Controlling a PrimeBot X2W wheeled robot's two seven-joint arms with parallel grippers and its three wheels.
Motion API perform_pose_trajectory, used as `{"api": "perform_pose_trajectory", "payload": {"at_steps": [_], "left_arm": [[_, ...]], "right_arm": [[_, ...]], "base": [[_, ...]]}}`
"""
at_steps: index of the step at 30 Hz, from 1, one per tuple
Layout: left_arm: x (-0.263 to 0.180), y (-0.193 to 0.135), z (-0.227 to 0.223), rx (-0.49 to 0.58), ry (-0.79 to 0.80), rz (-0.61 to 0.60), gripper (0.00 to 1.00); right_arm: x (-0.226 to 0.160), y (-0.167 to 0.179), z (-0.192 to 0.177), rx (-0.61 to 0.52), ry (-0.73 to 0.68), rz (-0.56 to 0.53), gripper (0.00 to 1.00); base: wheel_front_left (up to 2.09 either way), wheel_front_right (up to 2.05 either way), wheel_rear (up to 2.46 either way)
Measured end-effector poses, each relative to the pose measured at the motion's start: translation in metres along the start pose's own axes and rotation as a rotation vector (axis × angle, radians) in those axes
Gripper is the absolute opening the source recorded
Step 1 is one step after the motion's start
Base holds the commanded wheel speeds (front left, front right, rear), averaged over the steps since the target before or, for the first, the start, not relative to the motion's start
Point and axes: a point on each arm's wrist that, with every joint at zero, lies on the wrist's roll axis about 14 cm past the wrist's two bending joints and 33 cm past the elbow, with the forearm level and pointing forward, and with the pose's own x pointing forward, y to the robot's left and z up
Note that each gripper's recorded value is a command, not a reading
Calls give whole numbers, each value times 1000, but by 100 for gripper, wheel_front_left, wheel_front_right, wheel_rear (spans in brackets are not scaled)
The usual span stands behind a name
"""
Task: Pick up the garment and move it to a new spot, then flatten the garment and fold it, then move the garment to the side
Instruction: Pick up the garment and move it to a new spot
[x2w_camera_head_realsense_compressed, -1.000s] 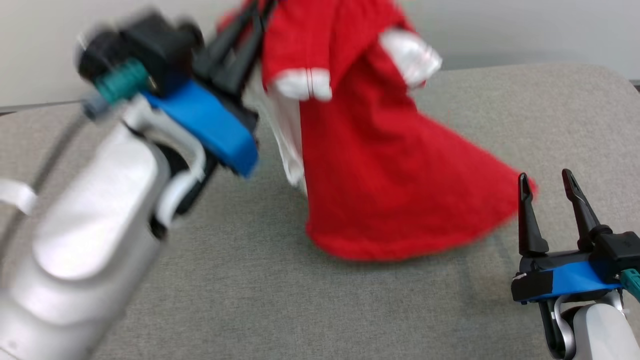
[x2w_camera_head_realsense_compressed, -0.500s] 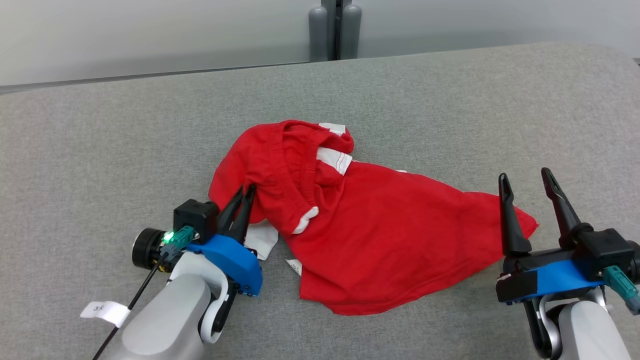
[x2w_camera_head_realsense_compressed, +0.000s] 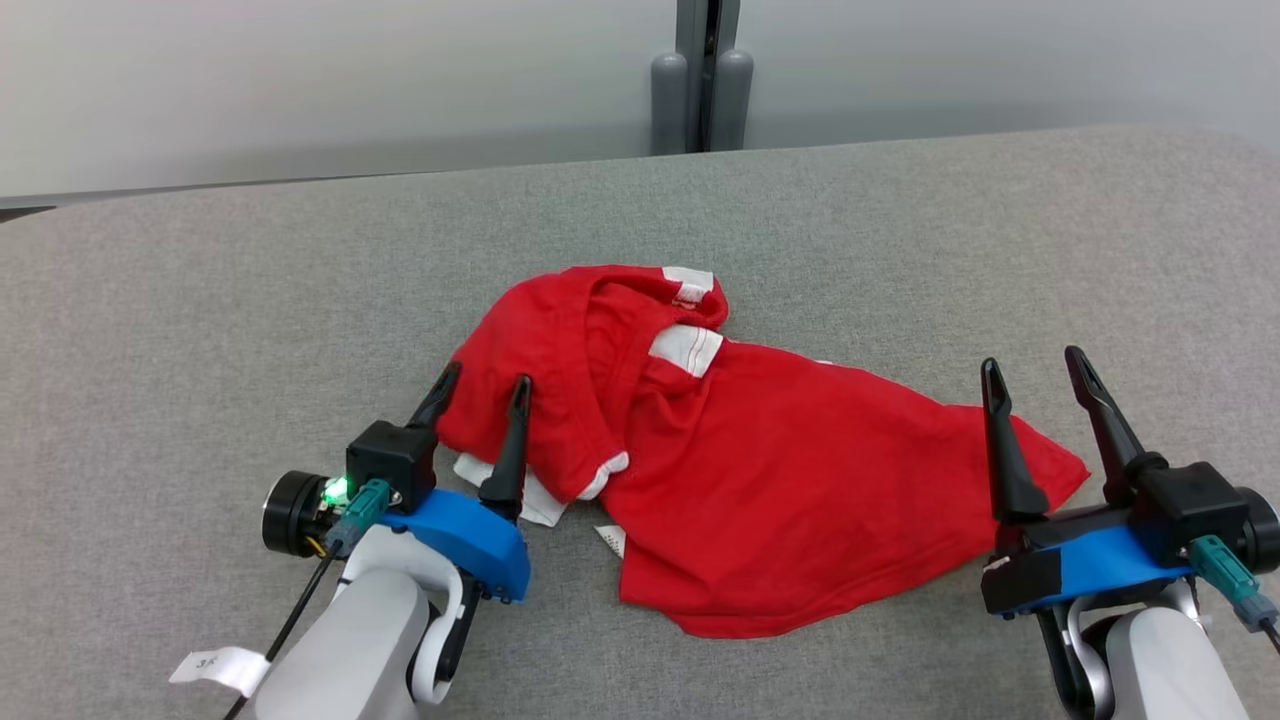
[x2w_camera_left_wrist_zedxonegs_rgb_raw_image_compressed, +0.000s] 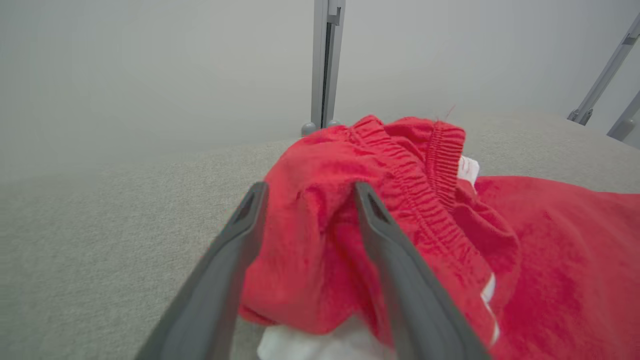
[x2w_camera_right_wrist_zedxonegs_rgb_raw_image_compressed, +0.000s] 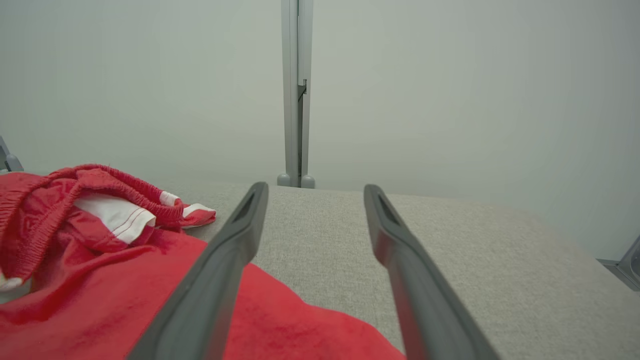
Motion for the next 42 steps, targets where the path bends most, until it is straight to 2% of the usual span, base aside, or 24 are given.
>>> {"api": "perform_pose_trajectory", "payload": {"at_steps": [6, 13, 20, 27, 32, 33, 35, 36, 42], "left_arm": [[-12, -1, 13, 17, -54, 12, 100], [-12, -27, 18, 35, -78, -50, 100], [14, -37, 2, 130, 29, -101, 100], [33, -31, -19, 222, 171, -85, 100], [35, -25, -26, 206, 210, -57, 100], [35, -23, -27, 202, 213, -52, 66], [33, -19, -26, 201, 211, -35, 10], [33, -17, -26, 196, 210, -28, 0], [28, -7, -14, 164, 164, 8, 0]], "right_arm": [[-5, 3, 3, 2, -5, 6, 100], [-10, 3, 3, 3, -1, 7, 100], [-13, -1, -5, 0, 23, -4, 100], [-16, -9, -11, 2, 42, -27, 100], [-16, -12, -13, 2, 45, -35, 100], [-16, -12, -13, 3, 45, -35, 100], [-15, -10, -13, 6, 44, -31, 100], [-15, -8, -13, 10, 44, -27, 100], [-12, 7, -12, 24, 42, 16, 100]], "base": [[0, 0, 0], [0, 0, 0], [0, 0, 0], [0, 0, 0], [0, 0, 0], [0, 0, 0], [0, 0, 0], [0, 0, 0], [0, 0, 0]]}}
